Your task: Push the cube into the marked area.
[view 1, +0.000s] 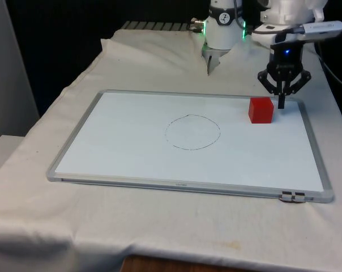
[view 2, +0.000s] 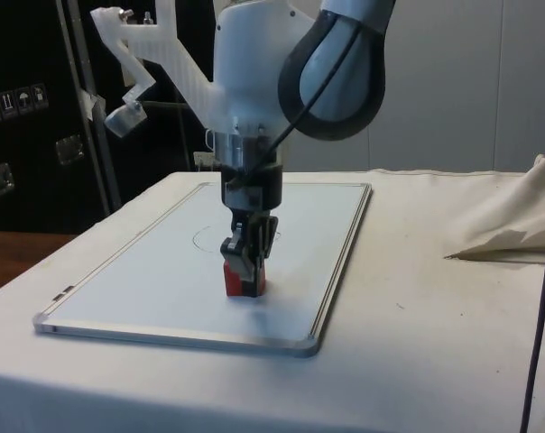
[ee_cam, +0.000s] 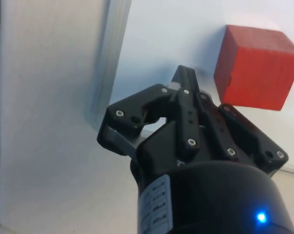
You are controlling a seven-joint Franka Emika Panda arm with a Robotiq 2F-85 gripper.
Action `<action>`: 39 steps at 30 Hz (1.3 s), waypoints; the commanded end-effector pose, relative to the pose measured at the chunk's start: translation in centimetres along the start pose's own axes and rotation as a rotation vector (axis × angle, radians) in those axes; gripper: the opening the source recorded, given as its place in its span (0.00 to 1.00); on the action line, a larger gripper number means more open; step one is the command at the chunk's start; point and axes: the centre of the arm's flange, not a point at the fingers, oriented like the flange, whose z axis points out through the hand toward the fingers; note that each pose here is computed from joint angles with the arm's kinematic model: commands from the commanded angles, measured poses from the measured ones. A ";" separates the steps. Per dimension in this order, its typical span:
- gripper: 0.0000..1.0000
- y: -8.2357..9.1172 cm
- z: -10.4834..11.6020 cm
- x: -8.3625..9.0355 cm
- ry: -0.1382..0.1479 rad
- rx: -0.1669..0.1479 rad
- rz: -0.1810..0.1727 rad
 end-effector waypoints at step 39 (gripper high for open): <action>0.00 5.4 0.4 2.3 0.021 -0.061 0.059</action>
